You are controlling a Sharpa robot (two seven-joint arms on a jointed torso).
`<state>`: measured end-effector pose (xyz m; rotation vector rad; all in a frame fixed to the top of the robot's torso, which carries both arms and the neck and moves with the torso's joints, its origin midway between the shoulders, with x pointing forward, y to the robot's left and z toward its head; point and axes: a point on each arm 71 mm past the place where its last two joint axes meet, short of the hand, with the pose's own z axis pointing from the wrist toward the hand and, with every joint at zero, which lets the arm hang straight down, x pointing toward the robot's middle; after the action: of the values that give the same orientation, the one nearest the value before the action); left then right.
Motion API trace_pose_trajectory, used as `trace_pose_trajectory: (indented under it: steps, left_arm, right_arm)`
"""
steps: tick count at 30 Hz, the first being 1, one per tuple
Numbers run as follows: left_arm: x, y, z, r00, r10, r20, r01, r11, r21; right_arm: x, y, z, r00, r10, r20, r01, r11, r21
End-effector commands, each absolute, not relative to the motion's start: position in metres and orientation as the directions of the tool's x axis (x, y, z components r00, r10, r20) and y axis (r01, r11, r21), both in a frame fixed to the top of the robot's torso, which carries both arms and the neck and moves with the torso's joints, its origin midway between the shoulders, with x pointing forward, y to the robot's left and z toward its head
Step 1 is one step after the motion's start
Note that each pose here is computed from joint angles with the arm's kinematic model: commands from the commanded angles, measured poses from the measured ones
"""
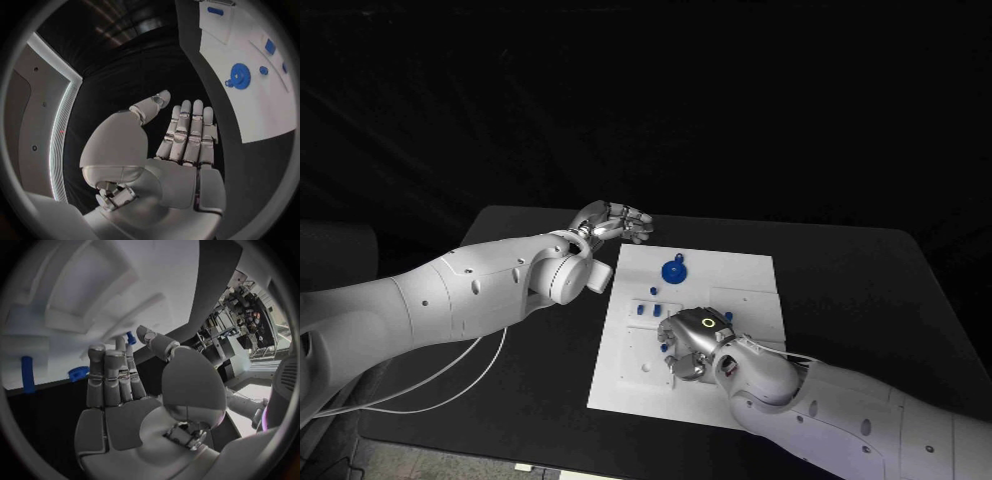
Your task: Assemble the parts on the task board
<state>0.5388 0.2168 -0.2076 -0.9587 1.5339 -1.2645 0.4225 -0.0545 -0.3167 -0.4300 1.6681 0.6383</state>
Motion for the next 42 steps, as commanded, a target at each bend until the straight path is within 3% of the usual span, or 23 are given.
trace_pose_trajectory:
  steps: [1,12,15,19,25,42]
  left_arm:
    - [0.539,0.216,-0.206,-0.306,-0.939,-0.160,-0.014,0.172,-0.985]
    - [0.541,0.224,-0.207,-0.291,-0.942,-0.166,-0.013,0.178,-0.984]
    - [0.541,0.225,-0.207,-0.290,-0.942,-0.166,-0.014,0.178,-0.984]
    - [0.542,0.225,-0.207,-0.291,-0.942,-0.166,-0.014,0.178,-0.984]
    - [0.542,0.222,-0.207,-0.296,-0.941,-0.164,-0.013,0.176,-0.984]
    - [0.542,0.223,-0.207,-0.296,-0.941,-0.164,-0.012,0.175,-0.984]
  right_arm:
    - [0.423,-0.060,-0.307,-0.189,0.127,-0.974,-0.598,0.772,0.216]
    - [0.436,-0.095,-0.252,-0.145,0.252,-0.957,-0.573,0.767,0.289]
    - [0.447,-0.111,-0.240,-0.158,0.300,-0.941,-0.519,0.786,0.338]
    - [0.466,-0.136,-0.232,-0.133,0.224,-0.966,-0.489,0.832,0.260]
    - [0.479,-0.154,-0.236,-0.166,0.117,-0.979,-0.461,0.869,0.182]
    - [0.487,-0.161,-0.260,-0.228,-0.007,-0.974,-0.453,0.886,0.100]
